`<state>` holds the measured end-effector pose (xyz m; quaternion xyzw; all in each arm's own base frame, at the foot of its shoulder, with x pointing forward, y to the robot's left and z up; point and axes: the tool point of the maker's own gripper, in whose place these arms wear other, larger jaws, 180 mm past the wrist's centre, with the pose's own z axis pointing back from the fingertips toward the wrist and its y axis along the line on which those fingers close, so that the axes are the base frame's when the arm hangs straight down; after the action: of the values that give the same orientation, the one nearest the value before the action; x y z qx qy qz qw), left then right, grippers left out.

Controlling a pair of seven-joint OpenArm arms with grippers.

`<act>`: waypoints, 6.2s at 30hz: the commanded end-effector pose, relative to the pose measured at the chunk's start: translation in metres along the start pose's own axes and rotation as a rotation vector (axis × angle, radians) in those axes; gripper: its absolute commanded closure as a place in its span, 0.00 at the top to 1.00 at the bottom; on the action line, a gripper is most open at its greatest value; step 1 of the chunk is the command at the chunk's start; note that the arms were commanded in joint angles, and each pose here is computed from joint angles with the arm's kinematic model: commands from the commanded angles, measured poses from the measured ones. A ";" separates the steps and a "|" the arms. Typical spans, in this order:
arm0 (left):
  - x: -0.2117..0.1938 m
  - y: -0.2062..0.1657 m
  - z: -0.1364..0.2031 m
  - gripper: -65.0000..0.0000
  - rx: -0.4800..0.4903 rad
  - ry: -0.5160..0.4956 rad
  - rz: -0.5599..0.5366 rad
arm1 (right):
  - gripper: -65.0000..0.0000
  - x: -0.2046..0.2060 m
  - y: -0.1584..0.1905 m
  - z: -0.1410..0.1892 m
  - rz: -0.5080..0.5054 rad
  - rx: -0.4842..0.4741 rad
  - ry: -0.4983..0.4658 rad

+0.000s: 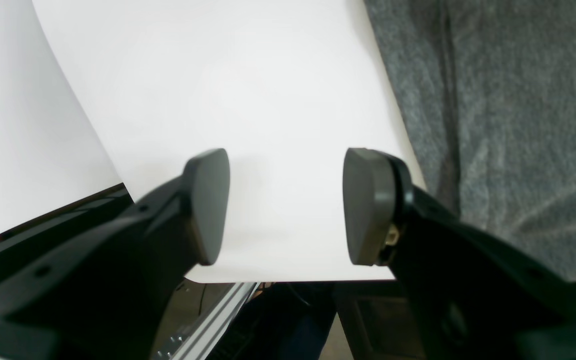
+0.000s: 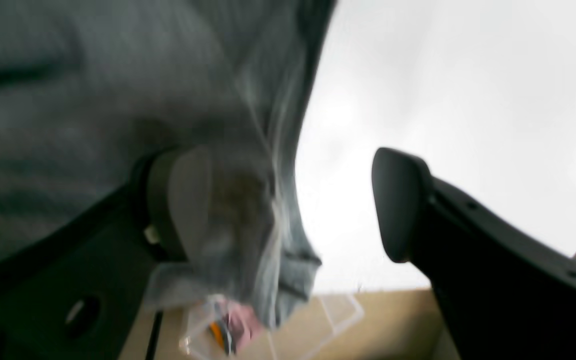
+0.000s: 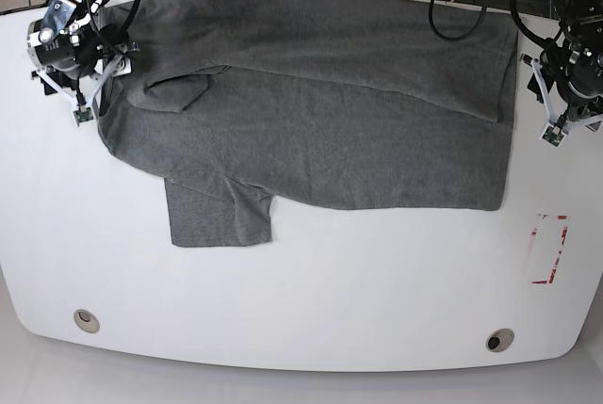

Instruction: Layout the t-shirt on the table in an organized manner, then fold the t-shirt properly

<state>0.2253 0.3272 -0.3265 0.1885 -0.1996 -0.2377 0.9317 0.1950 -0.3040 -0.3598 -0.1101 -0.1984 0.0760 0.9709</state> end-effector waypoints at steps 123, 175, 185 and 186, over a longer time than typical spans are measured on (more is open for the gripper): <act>0.164 -0.048 -0.152 0.00 -0.487 -0.268 0.427 | 0.00 0.219 0.100 -0.115 -0.120 0.521 -0.420; 0.167 0.004 -0.055 0.00 -0.138 -0.381 0.150 | 0.00 0.195 0.048 0.015 0.250 0.109 -0.418; 0.136 -0.010 -0.042 0.00 -0.101 -0.309 0.090 | 0.00 0.144 0.065 0.022 0.299 0.101 -0.374; 0.133 -0.012 -0.041 0.00 -0.101 -0.302 0.086 | 0.00 0.140 0.066 0.022 0.302 0.102 -0.369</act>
<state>0.3451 0.2531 -0.3430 0.0770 -0.3206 -0.2319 0.9152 0.3040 -0.2084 -0.3178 -0.0636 -0.3298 0.2456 0.9093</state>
